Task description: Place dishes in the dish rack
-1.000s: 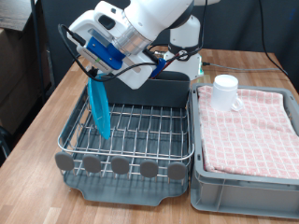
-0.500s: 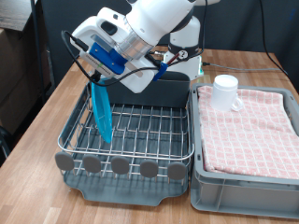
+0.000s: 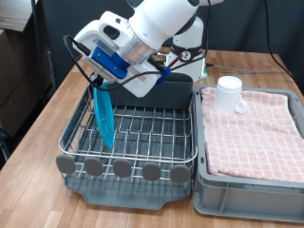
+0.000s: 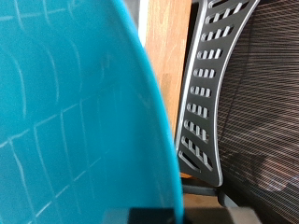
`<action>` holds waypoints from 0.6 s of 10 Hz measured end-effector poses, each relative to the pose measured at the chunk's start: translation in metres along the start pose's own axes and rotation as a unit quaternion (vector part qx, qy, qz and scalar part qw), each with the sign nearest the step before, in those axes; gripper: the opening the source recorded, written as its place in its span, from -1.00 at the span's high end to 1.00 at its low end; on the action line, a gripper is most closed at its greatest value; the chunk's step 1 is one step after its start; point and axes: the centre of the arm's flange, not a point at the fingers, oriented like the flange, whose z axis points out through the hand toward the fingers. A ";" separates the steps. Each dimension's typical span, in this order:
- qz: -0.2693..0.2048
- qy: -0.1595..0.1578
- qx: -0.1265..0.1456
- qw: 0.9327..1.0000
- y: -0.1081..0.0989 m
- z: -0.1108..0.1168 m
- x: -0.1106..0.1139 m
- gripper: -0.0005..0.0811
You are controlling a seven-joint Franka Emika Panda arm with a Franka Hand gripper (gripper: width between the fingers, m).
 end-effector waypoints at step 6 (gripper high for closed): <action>0.018 -0.046 0.032 0.998 -0.006 0.000 -0.004 0.41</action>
